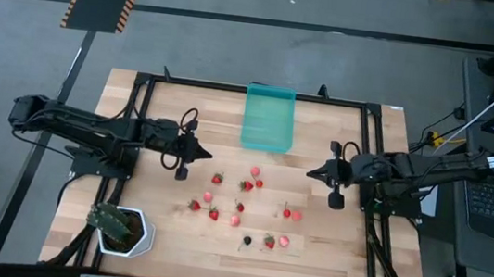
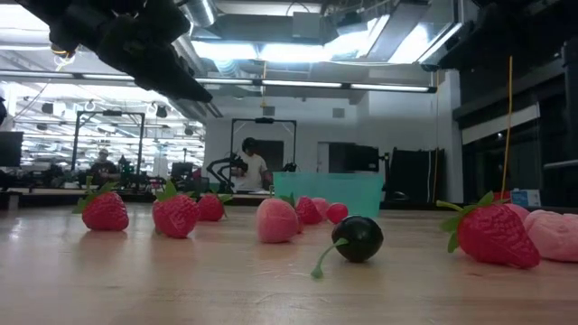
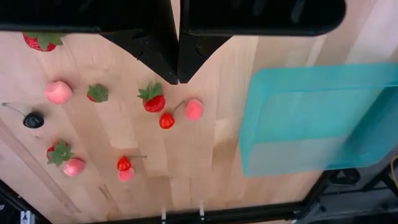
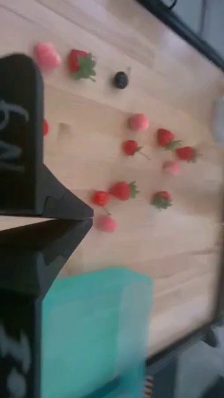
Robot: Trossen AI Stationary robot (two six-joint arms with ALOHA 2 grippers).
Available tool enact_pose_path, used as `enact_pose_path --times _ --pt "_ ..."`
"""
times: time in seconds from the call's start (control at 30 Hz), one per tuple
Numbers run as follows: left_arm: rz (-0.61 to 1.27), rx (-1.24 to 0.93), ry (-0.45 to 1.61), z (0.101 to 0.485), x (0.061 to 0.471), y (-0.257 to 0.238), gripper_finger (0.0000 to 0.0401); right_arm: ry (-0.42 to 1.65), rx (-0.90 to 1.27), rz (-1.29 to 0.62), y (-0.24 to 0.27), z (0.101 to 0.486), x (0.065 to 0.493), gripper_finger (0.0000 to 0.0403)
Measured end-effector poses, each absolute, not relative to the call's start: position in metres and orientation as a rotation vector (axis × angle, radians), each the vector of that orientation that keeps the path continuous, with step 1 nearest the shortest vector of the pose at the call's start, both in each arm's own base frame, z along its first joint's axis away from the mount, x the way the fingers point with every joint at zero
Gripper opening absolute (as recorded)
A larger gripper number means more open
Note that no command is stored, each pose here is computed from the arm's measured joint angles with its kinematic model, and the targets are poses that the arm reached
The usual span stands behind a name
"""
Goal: Pick and placing Produce into tupperware
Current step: Put the pink peach into the blue bin
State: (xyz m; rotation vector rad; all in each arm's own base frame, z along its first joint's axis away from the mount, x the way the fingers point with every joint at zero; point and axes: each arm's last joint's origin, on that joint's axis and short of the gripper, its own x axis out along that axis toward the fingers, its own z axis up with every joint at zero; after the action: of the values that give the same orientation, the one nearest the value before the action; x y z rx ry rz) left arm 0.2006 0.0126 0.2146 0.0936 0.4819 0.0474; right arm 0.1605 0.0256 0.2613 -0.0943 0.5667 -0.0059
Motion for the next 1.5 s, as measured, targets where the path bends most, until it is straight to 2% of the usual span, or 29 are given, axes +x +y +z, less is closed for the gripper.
enact_pose_path --times 0.2,0.43,0.67,1.37,1.5 --pt "0.043 0.102 0.484 0.215 0.201 0.009 0.0002 0.786 0.024 -0.029 0.031 0.264 0.178 0.0014" --pt "0.047 0.086 0.537 0.212 0.199 0.002 0.0001 0.945 0.024 -0.021 0.041 0.270 0.202 0.0014" --pt "0.084 0.095 0.619 0.222 0.202 -0.007 0.0001 1.113 0.044 -0.056 0.052 0.259 0.220 0.0014" --pt "0.104 0.112 0.727 0.206 0.217 -0.006 0.0001 1.298 0.056 -0.091 0.089 0.216 0.246 0.0015" --pt "0.114 0.112 0.737 0.204 0.218 -0.004 0.0004 1.311 0.065 -0.105 0.090 0.212 0.248 0.0031"
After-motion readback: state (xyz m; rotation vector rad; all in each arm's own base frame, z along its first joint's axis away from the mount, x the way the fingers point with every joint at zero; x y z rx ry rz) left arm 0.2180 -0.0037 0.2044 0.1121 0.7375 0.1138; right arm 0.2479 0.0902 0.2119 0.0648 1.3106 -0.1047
